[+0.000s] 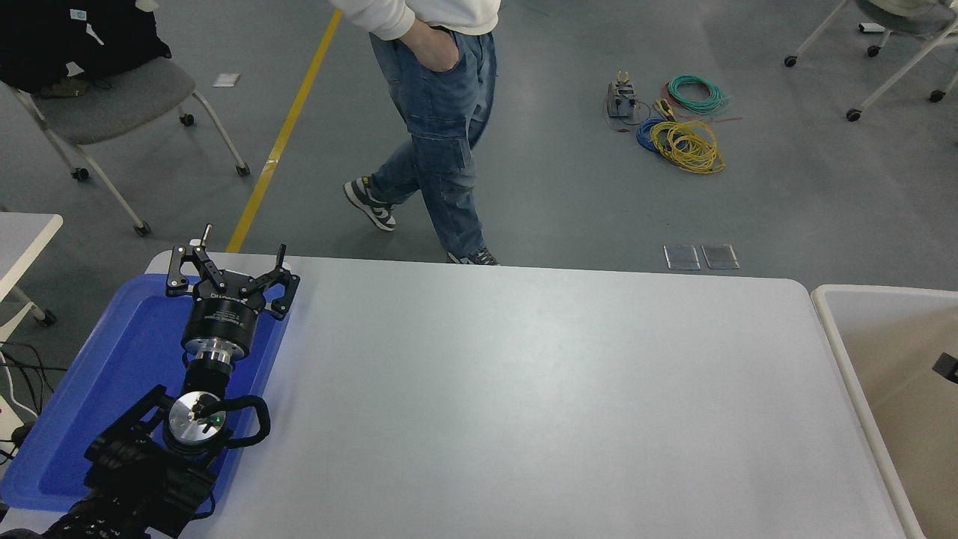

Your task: Pick up paper ball place in dustbin

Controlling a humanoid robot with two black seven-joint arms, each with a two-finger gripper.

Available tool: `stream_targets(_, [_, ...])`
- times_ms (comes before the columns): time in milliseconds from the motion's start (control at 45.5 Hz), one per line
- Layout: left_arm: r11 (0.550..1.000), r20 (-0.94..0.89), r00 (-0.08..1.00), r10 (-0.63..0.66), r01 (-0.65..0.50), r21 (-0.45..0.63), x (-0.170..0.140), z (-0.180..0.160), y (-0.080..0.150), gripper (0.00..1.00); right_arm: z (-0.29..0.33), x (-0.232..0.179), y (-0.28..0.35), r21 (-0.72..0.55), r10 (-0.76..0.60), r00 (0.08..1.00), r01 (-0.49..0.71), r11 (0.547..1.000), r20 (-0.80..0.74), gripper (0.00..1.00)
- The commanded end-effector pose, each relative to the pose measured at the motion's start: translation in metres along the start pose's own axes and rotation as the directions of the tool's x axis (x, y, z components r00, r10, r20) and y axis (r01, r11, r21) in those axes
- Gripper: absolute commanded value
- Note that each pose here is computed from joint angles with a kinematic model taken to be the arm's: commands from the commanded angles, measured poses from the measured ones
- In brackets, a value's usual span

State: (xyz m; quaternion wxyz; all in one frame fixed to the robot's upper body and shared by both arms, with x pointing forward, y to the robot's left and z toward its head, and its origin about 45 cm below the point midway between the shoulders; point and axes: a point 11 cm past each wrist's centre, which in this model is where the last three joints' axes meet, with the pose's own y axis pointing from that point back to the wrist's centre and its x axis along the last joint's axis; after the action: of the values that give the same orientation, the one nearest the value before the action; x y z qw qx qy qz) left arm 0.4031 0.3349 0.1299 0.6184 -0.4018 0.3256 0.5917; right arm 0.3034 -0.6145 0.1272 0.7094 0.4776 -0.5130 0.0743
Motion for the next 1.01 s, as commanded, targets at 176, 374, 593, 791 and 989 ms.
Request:
stream_targets(176, [1.000,0.001,1.000,0.000,0.000,0.000,0.000,0.000,0.000,1.00,-0.072,0.092,0.010,0.151,0.087,0.757,-0.239,0.959,0.648,1.00])
stream_targets(374, [1.000,0.000,1.000,0.000,0.000,0.000,0.000,0.000,0.000,1.00,-0.129,0.112,0.023,0.285,-0.101,0.508,-0.300,0.910,0.855,1.00])
stream_targets(593, [1.000,0.001,1.000,0.000,0.000,0.000,0.000,0.000,0.000,1.00,-0.164,0.141,0.047,0.385,-0.295,0.270,-0.402,0.831,0.917,1.00])
stream_targets(791, [1.000,0.001,1.000,0.000,0.000,0.000,0.000,0.000,0.000,1.00,-0.165,0.154,0.056,0.377,-0.364,0.132,-0.518,0.767,0.922,1.00])
stream_targets(989, [1.000,0.000,1.000,0.000,0.000,0.000,0.000,0.000,0.000,1.00,-0.170,0.151,0.070,0.369,-0.467,0.010,-0.626,0.687,0.884,1.00])
